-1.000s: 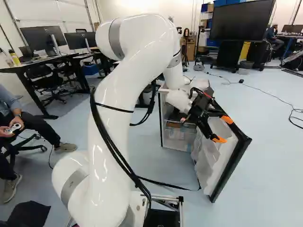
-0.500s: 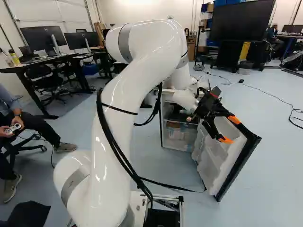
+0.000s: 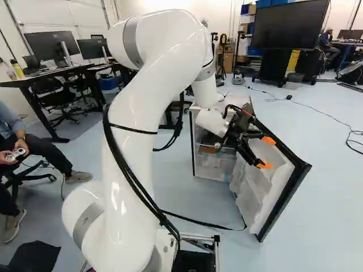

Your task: Open the fridge door

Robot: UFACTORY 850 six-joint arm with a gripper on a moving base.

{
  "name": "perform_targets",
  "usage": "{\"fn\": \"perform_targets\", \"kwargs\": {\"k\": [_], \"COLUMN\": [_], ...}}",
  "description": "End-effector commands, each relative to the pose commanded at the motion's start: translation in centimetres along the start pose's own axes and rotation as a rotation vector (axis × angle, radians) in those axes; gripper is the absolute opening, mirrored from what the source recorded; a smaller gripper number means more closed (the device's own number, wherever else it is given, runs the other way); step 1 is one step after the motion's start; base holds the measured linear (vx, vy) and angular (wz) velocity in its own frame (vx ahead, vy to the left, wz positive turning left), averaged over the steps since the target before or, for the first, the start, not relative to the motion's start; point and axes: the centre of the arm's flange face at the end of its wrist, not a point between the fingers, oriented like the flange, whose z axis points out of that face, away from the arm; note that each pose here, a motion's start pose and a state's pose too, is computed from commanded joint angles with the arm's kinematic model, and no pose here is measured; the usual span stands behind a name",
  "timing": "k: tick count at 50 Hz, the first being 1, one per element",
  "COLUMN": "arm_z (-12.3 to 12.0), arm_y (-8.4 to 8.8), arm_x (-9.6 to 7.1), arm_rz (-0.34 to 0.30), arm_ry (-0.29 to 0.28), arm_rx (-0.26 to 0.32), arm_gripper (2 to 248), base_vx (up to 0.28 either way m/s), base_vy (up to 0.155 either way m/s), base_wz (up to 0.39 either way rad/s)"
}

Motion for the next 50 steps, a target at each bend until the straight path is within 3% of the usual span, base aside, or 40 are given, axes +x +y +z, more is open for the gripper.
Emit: {"fn": "perform_targets", "kwargs": {"k": [36, 50], "arm_z": [-6.2, -6.9], "arm_y": [4.4, 5.0], "arm_x": [-1.1, -1.2], "arm_rz": [-0.208, -0.227], "arm_ry": [-0.036, -0.040], "arm_rx": [0.322, 0.350], "arm_gripper": [247, 247], "base_vx": [0.000, 0.000], "base_vy": [0.000, 0.000], "base_wz": [0.000, 0.000]}}
